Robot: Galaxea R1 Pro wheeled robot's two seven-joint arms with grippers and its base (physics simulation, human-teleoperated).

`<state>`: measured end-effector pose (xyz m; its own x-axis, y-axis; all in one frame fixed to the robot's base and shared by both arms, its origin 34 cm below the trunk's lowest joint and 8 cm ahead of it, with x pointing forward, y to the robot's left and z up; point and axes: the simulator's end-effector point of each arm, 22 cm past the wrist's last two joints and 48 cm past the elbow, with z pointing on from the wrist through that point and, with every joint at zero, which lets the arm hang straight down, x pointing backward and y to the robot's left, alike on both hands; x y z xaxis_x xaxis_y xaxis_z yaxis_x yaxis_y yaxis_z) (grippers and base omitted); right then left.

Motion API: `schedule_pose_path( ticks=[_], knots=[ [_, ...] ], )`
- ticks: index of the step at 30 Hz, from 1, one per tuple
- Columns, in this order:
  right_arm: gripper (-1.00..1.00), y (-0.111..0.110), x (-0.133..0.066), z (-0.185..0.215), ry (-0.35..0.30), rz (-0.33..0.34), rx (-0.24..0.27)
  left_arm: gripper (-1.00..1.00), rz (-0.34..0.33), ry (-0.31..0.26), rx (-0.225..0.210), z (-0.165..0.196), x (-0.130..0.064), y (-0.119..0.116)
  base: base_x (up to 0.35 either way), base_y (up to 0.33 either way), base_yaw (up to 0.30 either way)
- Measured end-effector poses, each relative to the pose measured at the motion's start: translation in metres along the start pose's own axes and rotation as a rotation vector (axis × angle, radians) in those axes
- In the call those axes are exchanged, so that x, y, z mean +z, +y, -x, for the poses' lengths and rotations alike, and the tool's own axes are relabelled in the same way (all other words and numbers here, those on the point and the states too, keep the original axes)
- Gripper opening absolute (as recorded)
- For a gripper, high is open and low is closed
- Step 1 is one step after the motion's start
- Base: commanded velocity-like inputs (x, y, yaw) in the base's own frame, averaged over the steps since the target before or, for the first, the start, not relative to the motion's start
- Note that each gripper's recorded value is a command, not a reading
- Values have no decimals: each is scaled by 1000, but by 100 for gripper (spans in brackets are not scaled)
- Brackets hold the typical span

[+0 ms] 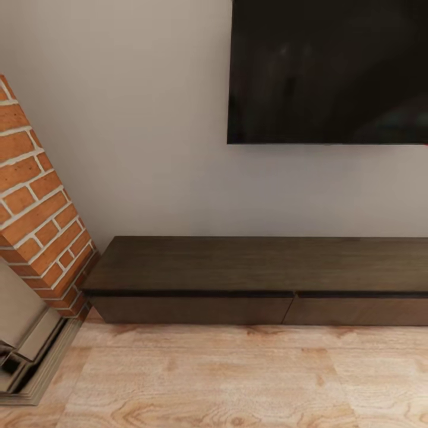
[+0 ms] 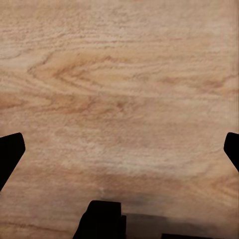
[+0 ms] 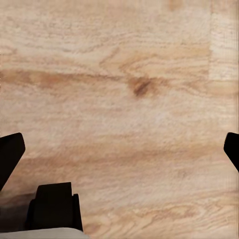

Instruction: Place each of the two pumpkins and all three candles from the living room inside a cabinet in the living room (use any cabinet), then make sure every cabinet is closed, and position the cauldron so it is next to a table in the living room.

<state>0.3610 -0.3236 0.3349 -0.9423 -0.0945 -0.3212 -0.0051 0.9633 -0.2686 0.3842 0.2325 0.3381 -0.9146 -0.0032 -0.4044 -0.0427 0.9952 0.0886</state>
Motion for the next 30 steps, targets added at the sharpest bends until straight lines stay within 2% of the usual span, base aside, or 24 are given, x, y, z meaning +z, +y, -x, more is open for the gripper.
schedule_pose_path(
  ticks=[20, 25, 30],
  knots=[
    [100, -11, -34, 17, 1, 0, 0, 100, -5, 2, -1, 20, -34, 1, 0, 0, 0],
    [100, -2, -43, 26, -13, 18, 2, 100, -14, 4, -2, 24, -43, -3, 0, 0, 0],
    [100, 7, -44, 33, -27, 35, 17, 100, -29, 7, -5, 23, -44, -11, 0, 0, 0]
  ],
)
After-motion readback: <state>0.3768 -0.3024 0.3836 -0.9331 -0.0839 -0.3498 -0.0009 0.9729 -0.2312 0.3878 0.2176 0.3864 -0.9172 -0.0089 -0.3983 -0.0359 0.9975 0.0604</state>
